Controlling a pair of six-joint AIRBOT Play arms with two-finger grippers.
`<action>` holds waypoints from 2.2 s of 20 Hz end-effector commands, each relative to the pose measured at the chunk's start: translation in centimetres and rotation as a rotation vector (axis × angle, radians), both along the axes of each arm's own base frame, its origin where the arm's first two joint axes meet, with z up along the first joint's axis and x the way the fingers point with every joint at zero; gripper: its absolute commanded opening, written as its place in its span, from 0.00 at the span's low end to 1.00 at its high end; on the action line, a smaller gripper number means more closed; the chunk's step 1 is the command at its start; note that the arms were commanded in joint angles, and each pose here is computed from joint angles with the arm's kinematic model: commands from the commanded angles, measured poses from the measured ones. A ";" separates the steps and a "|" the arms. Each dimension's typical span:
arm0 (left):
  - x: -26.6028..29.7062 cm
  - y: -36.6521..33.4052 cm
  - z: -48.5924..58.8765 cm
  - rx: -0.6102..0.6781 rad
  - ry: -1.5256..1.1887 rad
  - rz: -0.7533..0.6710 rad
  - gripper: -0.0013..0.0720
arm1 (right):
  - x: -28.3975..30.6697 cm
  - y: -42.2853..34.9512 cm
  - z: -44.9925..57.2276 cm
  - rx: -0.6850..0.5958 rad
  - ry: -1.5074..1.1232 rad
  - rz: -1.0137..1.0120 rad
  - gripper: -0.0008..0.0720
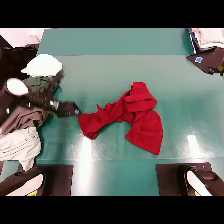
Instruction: Fold the shirts.
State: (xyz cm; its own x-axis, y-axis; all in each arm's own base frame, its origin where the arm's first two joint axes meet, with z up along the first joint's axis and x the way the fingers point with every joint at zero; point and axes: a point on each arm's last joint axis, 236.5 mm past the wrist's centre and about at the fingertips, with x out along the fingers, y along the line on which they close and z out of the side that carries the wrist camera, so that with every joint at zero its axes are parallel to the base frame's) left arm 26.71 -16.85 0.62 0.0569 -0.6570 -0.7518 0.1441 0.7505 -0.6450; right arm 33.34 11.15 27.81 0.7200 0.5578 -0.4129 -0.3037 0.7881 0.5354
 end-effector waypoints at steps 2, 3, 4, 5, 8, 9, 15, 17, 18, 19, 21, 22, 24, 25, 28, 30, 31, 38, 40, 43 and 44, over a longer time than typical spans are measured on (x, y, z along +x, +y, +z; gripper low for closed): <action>-6.0 -0.1 -5.3 -0.016 0.140 0.060 0.83 | 0.0 0.0 0.0 -0.004 -0.003 0.003 0.04; -6.6 -0.2 -6.0 -0.011 0.153 0.057 0.83 | 0.0 0.0 0.0 -0.004 -0.003 0.003 0.04; -6.7 -0.4 -6.5 -0.006 0.151 0.064 0.83 | 0.0 0.0 0.0 -0.004 -0.003 0.002 0.04; -6.3 -0.7 -6.9 -0.003 0.134 0.078 0.83 | 0.0 0.0 0.0 -0.004 -0.003 0.002 0.04; -3.0 -1.8 -6.6 -0.017 0.016 0.165 0.83 | 0.0 0.0 0.0 -0.004 -0.003 0.003 0.04; -2.3 -2.3 -6.4 -0.028 -0.012 0.185 0.83 | 0.0 0.0 0.0 -0.004 -0.003 0.003 0.04; -0.1 -3.7 -5.6 -0.027 -0.123 0.215 0.05 | 0.1 0.0 -1.7 0.001 0.039 0.005 0.04; 1.6 -3.6 -3.3 -0.043 -0.165 0.210 0.05 | 0.1 0.0 -4.4 0.010 0.103 0.003 0.04; 2.8 -3.3 -1.7 -0.041 -0.204 0.193 0.05 | 0.1 0.0 -6.4 0.016 0.151 0.004 0.04; 3.9 -3.0 -0.2 -0.029 -0.250 0.172 0.05 | 0.0 0.2 -8.4 0.033 0.208 0.011 0.04; 5.7 -2.4 3.0 0.018 -0.354 0.114 0.05 | -0.1 1.1 -12.8 0.031 0.322 0.052 0.39; 6.4 -2.2 4.4 0.037 -0.394 0.088 0.05 | 0.0 2.0 -15.0 0.005 0.361 0.105 0.55; 7.0 -2.2 6.3 0.051 -0.439 0.061 0.05 | 1.0 3.8 -18.1 -0.038 0.402 0.190 0.55; 7.0 -2.2 6.6 0.056 -0.446 0.053 0.05 | 1.9 4.5 -19.3 -0.050 0.418 0.206 0.55; 6.2 -2.2 6.1 0.065 -0.419 0.022 0.05 | 4.8 5.4 -22.9 -0.133 0.465 0.235 0.54; 5.7 -2.2 6.0 0.066 -0.403 0.007 0.05 | 6.8 5.7 -24.7 -0.205 0.473 0.253 0.54; 5.6 -2.3 5.9 0.066 -0.400 0.004 0.05 | 7.8 5.7 -25.3 -0.241 0.468 0.256 0.54; 5.8 -2.2 6.0 0.066 -0.405 0.009 0.05 | 8.2 6.5 -29.1 -0.415 0.544 0.442 0.55; 5.8 -2.2 6.0 0.066 -0.407 0.010 0.05 | 7.8 6.9 -30.3 -0.470 0.554 0.471 0.55; 5.8 -2.2 6.0 0.067 -0.407 0.010 0.05 | 8.3 7.7 -30.6 -0.516 0.512 0.473 0.55; 5.8 -2.2 6.0 0.067 -0.407 0.010 0.05 | 9.1 7.9 -30.0 -0.510 0.485 0.455 0.55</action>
State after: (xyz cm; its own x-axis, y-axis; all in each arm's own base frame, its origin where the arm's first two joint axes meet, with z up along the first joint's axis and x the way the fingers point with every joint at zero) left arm 32.47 -19.10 6.52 0.3607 -0.6063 -0.7087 0.3691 0.7906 -0.4885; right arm 41.49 18.70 -2.03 0.1116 0.4392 -0.8914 -0.4498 0.8222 0.3488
